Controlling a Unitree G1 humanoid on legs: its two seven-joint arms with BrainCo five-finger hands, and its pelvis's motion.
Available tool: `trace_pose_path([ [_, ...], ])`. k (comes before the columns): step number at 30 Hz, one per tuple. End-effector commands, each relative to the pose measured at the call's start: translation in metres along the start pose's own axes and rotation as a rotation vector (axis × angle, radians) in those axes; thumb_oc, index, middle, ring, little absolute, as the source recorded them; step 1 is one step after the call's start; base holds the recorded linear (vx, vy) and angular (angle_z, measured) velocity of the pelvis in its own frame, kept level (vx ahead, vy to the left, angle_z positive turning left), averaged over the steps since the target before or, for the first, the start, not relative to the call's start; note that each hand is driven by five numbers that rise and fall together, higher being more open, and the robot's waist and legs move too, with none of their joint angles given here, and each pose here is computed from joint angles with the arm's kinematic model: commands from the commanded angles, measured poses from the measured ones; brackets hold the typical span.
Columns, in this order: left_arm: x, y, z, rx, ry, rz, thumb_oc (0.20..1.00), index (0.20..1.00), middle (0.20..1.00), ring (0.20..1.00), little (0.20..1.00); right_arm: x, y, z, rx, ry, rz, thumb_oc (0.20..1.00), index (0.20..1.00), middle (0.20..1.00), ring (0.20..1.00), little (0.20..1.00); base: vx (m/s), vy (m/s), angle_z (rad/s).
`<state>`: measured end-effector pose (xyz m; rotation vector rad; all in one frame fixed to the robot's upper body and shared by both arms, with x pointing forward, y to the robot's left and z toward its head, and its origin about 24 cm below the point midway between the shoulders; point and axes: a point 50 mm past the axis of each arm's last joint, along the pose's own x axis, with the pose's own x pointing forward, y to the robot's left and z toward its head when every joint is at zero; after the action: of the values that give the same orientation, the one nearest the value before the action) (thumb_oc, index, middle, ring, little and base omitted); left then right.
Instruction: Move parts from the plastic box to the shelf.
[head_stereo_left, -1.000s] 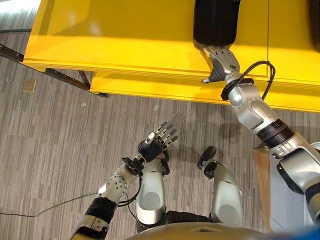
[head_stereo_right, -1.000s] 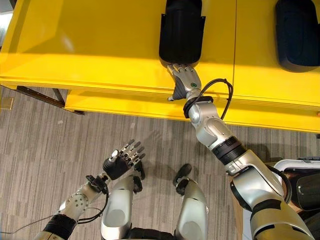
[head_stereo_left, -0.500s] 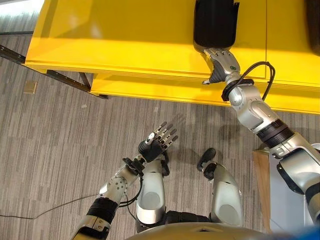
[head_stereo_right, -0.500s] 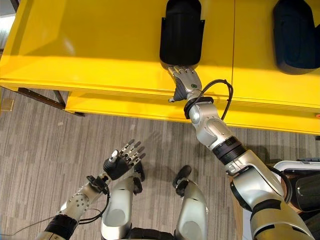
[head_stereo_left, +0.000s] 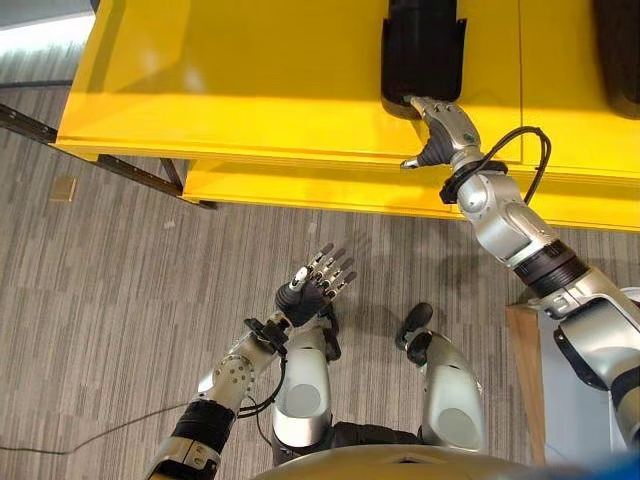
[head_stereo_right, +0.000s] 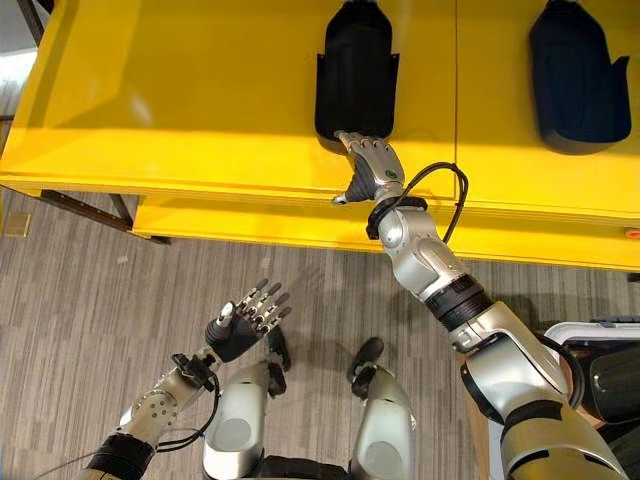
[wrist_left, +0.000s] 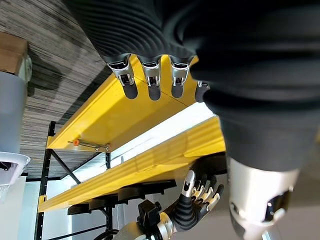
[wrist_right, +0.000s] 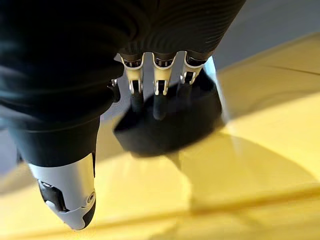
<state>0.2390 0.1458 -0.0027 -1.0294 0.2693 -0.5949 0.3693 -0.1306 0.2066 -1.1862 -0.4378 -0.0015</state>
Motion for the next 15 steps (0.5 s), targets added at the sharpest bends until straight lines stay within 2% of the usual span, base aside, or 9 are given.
trace_pose_path([
  [1,-0.008,-0.016,-0.008,-0.011,-0.064,-0.073,1.000,1.000,1.000,1.000,1.000,-0.013,-0.009,0.009,0.174,-0.102,-0.092,1.000,1.000,1.000,1.000,1.000,0.00,0.000,0.00],
  [4,-0.010,-0.015,-0.008,-0.014,-0.076,-0.069,1.000,1.000,1.000,1.000,1.000,-0.021,-0.005,0.009,0.248,-0.122,-0.078,1.000,1.000,1.000,1.000,1.000,0.00,0.000,0.00],
  [5,-0.012,-0.015,-0.006,-0.015,-0.098,-0.068,1.000,1.000,1.000,1.000,1.000,-0.029,0.000,0.009,0.340,-0.123,-0.037,1.000,1.000,1.000,1.000,1.000,0.03,0.013,-0.04],
  [6,-0.016,-0.017,-0.004,-0.060,-0.157,-0.090,1.000,1.000,1.000,1.000,1.000,-0.046,0.008,0.011,0.428,-0.171,0.074,1.000,1.000,1.000,1.000,1.000,0.04,0.023,-0.01],
  [10,-0.025,-0.022,-0.002,-0.113,-0.276,-0.165,1.000,1.000,1.000,1.000,1.000,-0.093,0.020,0.023,0.573,-0.290,0.201,1.000,1.000,1.000,1.000,1.000,0.00,0.005,-0.08],
  [12,-0.032,-0.022,-0.004,-0.091,-0.309,-0.215,1.000,1.000,1.000,1.000,1.000,-0.115,0.024,0.024,0.621,-0.336,0.211,1.000,1.000,1.000,1.000,1.000,-0.01,-0.010,-0.06],
  [15,-0.036,-0.023,-0.007,-0.090,-0.313,-0.249,1.000,1.000,1.000,1.000,1.000,-0.127,0.026,0.021,0.630,-0.337,0.228,1.000,1.000,1.000,1.000,1.000,-0.02,0.023,-0.07],
])
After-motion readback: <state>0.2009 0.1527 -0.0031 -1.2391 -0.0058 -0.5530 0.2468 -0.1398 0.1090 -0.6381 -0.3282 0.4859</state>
